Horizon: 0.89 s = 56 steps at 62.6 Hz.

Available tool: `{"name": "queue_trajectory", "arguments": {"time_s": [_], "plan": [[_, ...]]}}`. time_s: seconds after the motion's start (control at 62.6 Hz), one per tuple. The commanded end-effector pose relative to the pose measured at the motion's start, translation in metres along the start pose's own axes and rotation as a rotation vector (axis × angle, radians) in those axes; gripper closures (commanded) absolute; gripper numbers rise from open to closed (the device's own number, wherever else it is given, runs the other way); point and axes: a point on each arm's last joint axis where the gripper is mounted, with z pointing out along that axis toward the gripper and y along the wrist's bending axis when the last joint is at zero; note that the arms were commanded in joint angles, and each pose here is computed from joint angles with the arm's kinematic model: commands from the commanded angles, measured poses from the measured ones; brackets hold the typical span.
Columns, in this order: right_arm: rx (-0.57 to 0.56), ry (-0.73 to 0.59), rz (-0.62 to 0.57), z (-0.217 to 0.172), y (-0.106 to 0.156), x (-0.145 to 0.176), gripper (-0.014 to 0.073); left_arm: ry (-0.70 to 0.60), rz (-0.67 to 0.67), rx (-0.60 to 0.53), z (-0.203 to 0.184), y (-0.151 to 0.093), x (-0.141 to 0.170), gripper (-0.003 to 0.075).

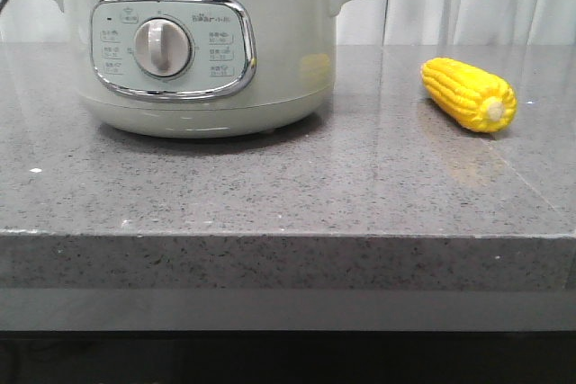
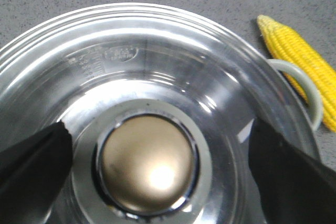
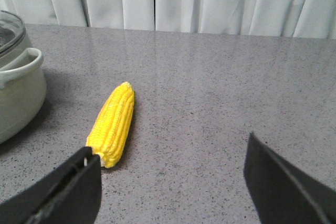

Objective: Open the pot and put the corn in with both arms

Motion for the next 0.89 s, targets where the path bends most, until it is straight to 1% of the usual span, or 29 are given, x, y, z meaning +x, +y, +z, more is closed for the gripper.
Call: {"name": "queue_trajectory", "arguments": {"time_s": [0.0, 0.128, 0.224, 0.431, 0.543, 0.623, 0.735, 0.878], "plan": [[0.007, -0.098, 0.0, -0.002, -0.0003, -0.0168, 0.0018, -0.127, 0.02, -0.01, -0.0318, -0.0072, -0.014, 0.006], [0.007, -0.099, 0.0, -0.002, -0.0003, -0.0169, 0.002, -0.125, 0.025, -0.022, -0.0318, -0.0062, -0.0139, 0.0073], [0.007, -0.099, 0.0, -0.002, -0.0003, -0.0169, 0.002, -0.125, 0.026, -0.023, -0.0318, -0.006, -0.0139, 0.0132], [0.007, -0.099, 0.0, -0.002, -0.0003, -0.0169, 0.002, -0.125, 0.026, -0.023, -0.0318, -0.006, -0.0139, 0.0379], [0.007, -0.098, 0.0, -0.002, -0.0003, -0.0169, 0.002, -0.125, 0.026, -0.023, -0.0318, -0.006, -0.0139, 0.0498], [0.007, -0.098, 0.0, -0.002, -0.0003, -0.0169, 0.002, -0.125, 0.026, -0.023, -0.0318, -0.006, -0.0139, 0.057], [0.007, -0.098, 0.0, -0.002, -0.0003, -0.0169, 0.002, -0.127, 0.026, -0.023, -0.0318, -0.006, -0.014, 0.062], [0.007, -0.098, 0.0, -0.002, -0.0003, -0.0169, 0.002, -0.139, 0.027, -0.025, -0.0347, -0.0065, -0.0152, 0.0625]]}}
